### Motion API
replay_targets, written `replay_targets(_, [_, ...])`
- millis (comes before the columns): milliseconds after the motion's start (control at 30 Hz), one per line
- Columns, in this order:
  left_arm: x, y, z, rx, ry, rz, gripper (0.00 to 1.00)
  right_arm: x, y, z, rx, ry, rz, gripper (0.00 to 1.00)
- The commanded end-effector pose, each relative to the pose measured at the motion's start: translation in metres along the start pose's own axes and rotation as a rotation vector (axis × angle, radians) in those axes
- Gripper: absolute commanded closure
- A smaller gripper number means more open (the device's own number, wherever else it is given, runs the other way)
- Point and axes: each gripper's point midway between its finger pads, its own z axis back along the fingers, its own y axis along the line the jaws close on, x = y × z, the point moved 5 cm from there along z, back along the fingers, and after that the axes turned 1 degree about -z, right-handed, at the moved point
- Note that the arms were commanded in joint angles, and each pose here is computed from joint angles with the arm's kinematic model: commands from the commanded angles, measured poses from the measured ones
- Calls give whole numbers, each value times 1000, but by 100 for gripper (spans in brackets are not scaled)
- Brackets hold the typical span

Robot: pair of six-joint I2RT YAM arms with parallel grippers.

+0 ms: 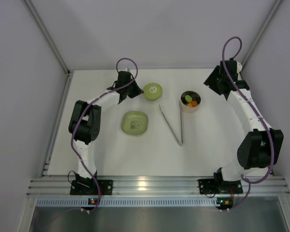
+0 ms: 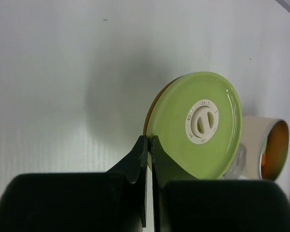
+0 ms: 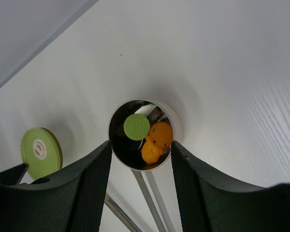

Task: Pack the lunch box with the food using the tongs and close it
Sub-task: Pick up the box lid from the center of the board, then close the box lid on the packing box.

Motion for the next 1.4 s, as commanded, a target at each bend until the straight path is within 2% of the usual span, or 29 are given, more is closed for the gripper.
replay_targets(0, [27, -82, 28, -173, -110, -93, 100, 12, -7, 19, -6, -50, -6, 48])
replay_targets(367, [-18, -166, 25, -257, -73, -209, 100, 5, -18, 40, -3, -63, -4, 48])
replay_targets(567, [-42, -194, 8, -277, -68, -230, 100, 1, -23, 55, 9, -79, -3, 48])
replay_targets(733, [-71, -209, -12, -305, -47, -247, 100, 0, -29, 66, -1, -93, 9, 48])
replay_targets(900, [-89, -214, -33, -260, -69, -269, 100, -4, -34, 73, -4, -94, 20, 48])
replay_targets(1367, [-93, -206, -45, -182, -88, -272, 100, -12, -41, 72, -17, -79, 48, 47])
